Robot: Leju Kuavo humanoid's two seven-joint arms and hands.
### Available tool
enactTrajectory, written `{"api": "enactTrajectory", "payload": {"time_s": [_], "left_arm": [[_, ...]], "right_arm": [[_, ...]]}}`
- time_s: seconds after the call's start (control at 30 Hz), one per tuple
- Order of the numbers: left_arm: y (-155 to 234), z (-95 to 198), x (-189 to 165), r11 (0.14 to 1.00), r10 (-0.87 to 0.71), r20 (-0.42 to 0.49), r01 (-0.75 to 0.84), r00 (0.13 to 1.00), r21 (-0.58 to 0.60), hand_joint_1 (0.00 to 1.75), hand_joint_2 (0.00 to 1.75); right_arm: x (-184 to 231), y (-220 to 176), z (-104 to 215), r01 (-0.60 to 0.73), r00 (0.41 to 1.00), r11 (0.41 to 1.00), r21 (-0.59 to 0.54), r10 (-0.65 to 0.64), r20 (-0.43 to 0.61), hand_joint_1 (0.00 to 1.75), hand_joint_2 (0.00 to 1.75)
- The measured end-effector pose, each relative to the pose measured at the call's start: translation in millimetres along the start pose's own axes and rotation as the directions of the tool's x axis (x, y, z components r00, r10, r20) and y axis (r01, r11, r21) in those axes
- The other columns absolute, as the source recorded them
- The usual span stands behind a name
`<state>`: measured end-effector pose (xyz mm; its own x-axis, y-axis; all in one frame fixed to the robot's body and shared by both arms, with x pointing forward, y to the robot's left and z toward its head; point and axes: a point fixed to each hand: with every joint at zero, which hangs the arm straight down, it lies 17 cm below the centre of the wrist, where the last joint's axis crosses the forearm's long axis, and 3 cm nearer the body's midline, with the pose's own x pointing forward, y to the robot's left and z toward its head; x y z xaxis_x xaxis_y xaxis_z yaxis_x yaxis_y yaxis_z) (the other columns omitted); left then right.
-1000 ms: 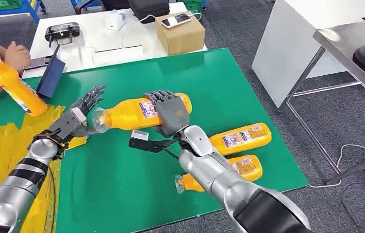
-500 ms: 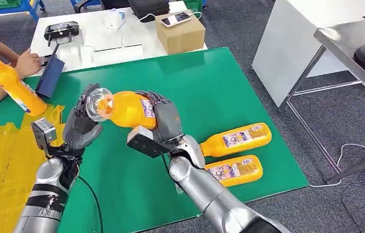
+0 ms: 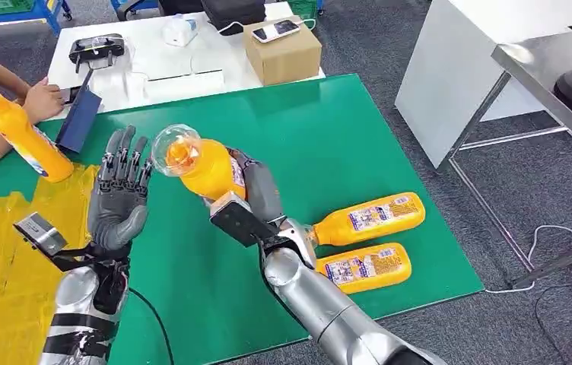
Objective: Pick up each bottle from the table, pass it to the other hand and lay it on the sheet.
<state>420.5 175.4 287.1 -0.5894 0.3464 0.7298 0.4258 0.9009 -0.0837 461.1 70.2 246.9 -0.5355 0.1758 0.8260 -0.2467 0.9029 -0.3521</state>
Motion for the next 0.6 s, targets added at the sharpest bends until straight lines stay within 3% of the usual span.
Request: {"api": "enactTrajectory", "payload": {"time_s": [0.6], "left_arm": [[-11, -2, 9, 0.995, -0.097, 0.033, 0.098, 0.995, -0.031, 0.0, 1.75]], "right_arm": [[-16, 35, 9, -0.009, 0.996, 0.991, 0.133, 0.02, -0.083, 1.75, 1.75]]}}
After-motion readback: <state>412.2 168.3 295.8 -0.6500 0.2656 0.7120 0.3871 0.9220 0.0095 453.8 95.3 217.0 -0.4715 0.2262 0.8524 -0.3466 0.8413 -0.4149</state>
